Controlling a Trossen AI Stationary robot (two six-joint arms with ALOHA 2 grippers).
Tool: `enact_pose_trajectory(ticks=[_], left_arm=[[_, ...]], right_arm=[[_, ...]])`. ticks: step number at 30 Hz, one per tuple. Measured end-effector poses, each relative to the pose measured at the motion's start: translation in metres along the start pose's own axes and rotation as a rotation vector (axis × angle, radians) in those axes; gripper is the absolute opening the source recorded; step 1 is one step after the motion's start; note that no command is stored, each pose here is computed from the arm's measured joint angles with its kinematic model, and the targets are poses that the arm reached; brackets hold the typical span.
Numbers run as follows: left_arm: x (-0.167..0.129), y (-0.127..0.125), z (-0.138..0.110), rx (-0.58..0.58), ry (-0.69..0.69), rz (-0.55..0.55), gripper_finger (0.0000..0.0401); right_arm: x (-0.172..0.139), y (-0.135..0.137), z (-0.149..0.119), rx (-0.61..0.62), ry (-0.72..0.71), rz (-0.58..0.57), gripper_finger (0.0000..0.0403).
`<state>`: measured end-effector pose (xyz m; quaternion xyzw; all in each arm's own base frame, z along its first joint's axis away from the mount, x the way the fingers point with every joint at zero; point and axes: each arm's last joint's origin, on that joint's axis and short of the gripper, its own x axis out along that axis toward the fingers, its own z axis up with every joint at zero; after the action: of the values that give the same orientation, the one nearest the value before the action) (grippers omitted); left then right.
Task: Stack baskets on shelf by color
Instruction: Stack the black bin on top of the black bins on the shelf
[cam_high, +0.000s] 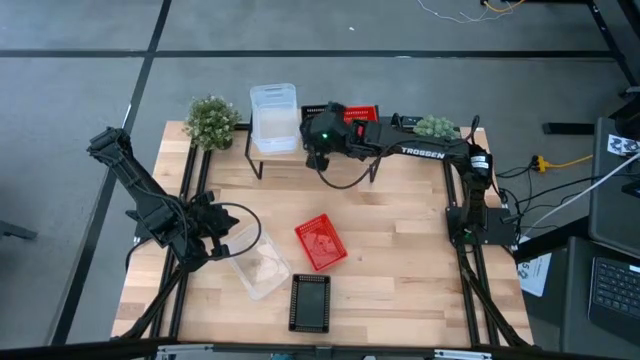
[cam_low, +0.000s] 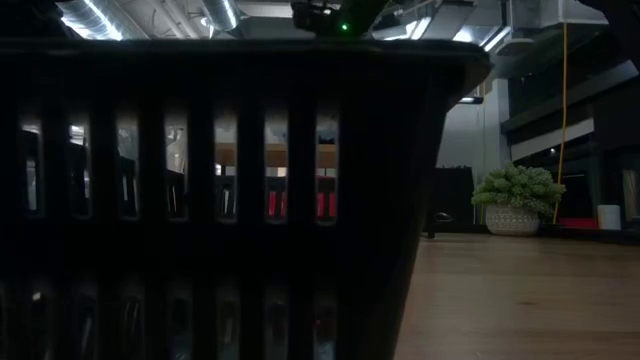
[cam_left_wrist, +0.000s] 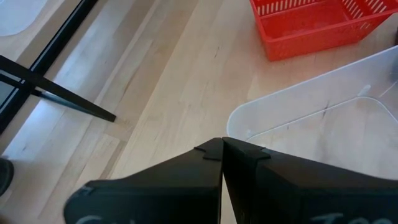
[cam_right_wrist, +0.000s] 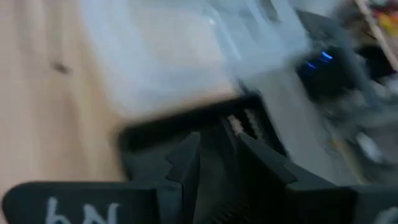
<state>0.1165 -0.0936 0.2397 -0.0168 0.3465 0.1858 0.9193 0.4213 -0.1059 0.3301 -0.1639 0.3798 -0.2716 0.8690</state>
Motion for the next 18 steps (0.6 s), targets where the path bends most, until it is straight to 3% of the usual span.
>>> enact_pose_trajectory(ticks=[5, 10, 13, 18], left_arm=[[0.000, 0.000, 0.000, 0.001, 0.000, 0.000, 0.0000], [0.000, 0.000, 0.000, 0.001, -0.001, 0.002, 0.0000], [0.000, 0.001, 0.000, 0.004, -0.013, 0.012, 0.0000], [0.000, 0.002, 0.002, 0.004, -0.055, 0.044, 0.0000]], right_arm=[[-0.003, -0.005, -0.010, -0.013, 0.116, -0.111, 0.0108], [-0.036, -0.002, -0.015, 0.009, 0.183, -0.085, 0.0108], [-0.070, -0.001, -0.019, 0.027, 0.206, -0.006, 0.0108], [-0.113, -0.002, -0.035, 0.082, 0.327, 0.260, 0.0108]])
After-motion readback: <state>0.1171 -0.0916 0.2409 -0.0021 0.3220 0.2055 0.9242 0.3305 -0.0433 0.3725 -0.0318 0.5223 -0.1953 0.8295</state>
